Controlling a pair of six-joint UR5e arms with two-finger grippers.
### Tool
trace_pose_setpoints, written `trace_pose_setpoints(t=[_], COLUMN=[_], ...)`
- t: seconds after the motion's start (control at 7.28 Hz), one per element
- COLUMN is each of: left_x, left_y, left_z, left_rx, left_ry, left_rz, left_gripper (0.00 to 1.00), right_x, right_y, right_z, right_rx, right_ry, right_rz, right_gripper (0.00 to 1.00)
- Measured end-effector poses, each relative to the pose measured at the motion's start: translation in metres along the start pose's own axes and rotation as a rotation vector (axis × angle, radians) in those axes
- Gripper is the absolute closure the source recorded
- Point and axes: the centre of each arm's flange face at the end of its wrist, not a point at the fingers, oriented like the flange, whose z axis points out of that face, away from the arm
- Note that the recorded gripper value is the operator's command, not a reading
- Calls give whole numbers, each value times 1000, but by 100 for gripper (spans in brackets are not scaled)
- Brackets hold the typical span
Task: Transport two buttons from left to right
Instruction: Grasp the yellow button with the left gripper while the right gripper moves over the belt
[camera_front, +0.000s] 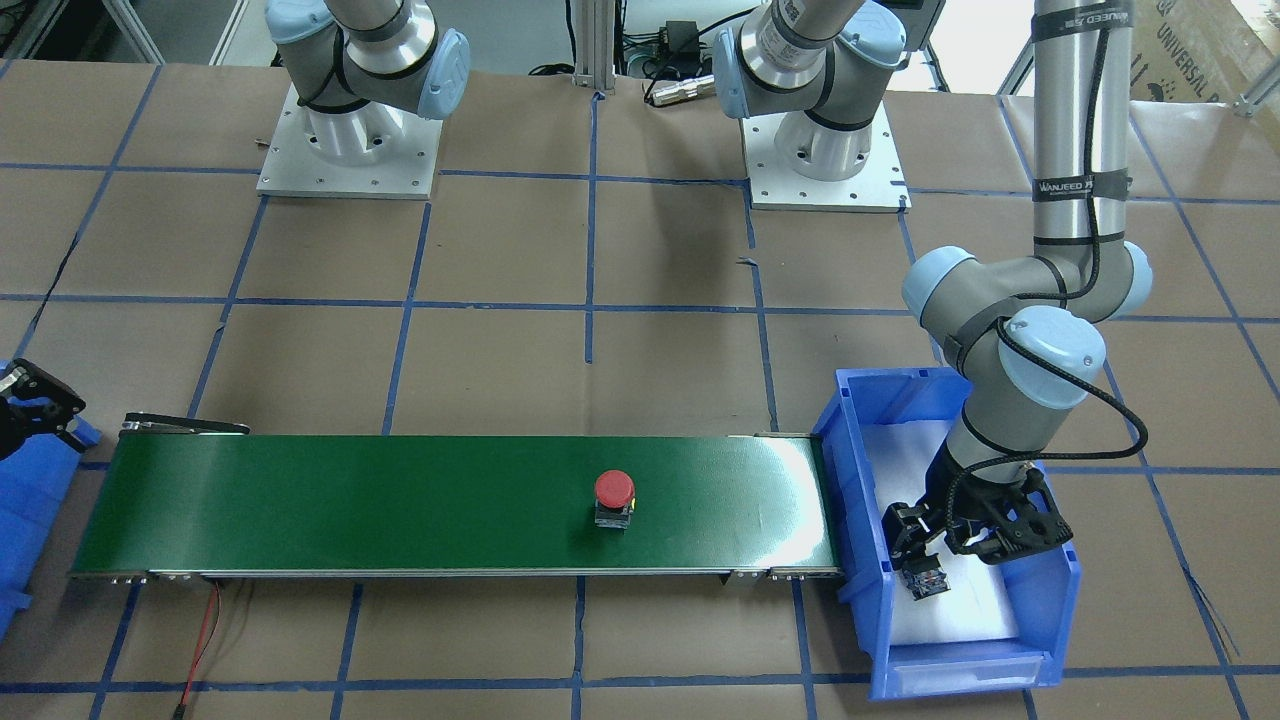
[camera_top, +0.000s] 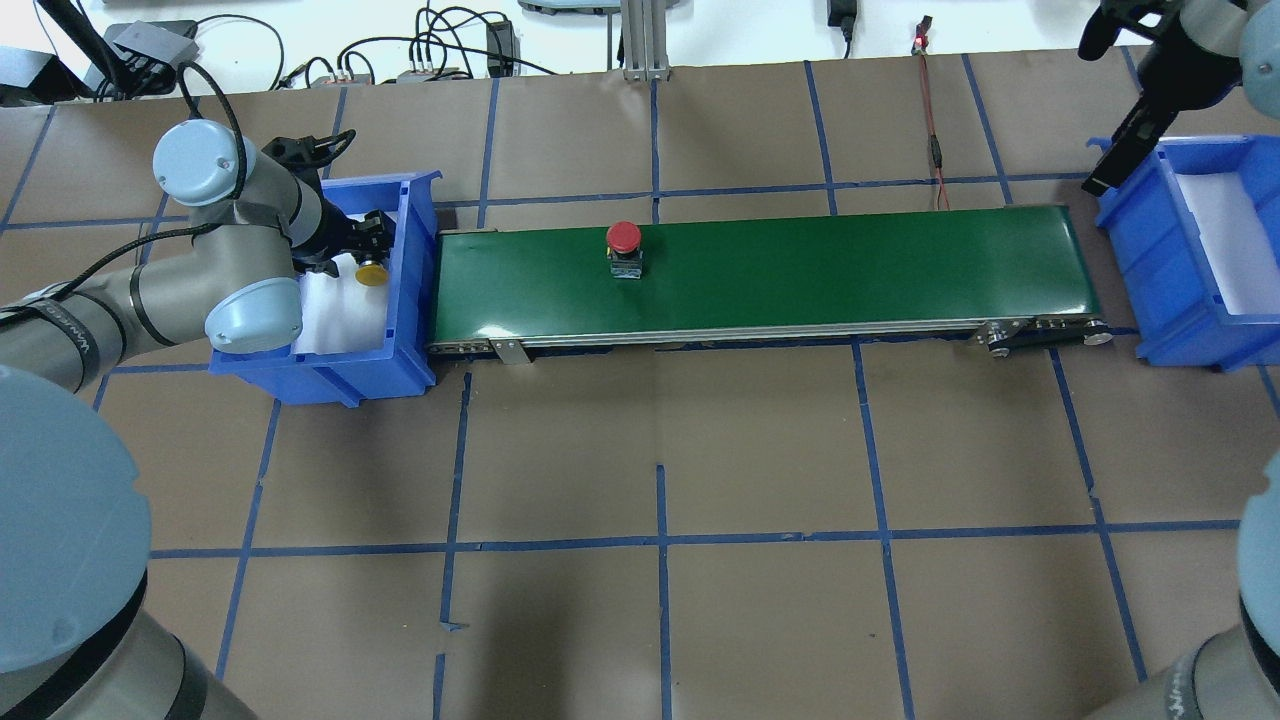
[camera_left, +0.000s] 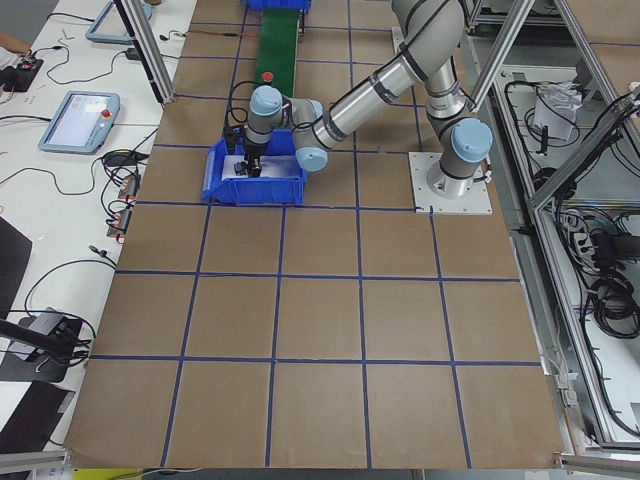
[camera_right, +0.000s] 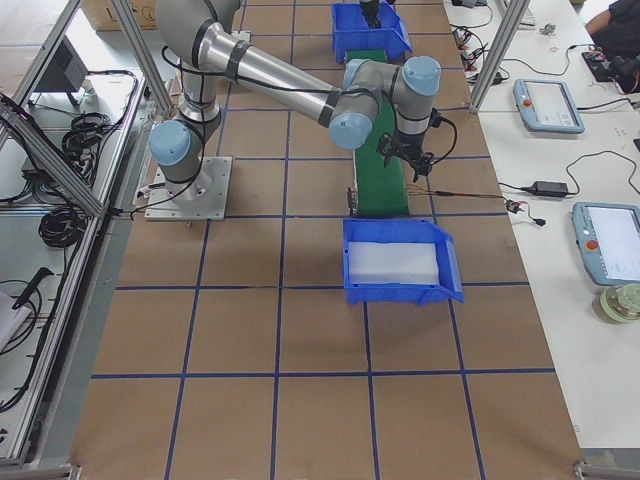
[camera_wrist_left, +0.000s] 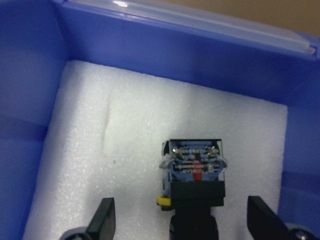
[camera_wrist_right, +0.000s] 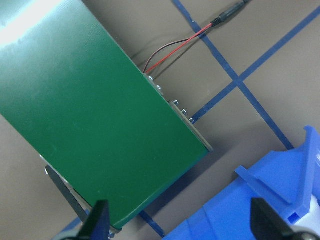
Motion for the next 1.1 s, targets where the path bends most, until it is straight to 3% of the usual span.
trace_pose_setpoints(t=[0.41,0.82,0.96,1.1], left_x=[-4,-6,-7,-7], left_y=[0,-3,-2,2], left_z=[-3,-12,-14,-17], left_rx=[-11,-37,-61,-85], left_ry=[1,-4,-9,-12], left_rz=[-8,-13,-17,-20], left_gripper=[51,51,51,59], right_x=[-31,-70,-80,-85], right_y=[-30,-62,-69,-72], right_z=[-16,-12,-12,-16], right_rx=[12,-47,-64,-74], right_ry=[15,-38,-46,-50], right_rz=[324,704,773,802], right_gripper=[0,0,0,0])
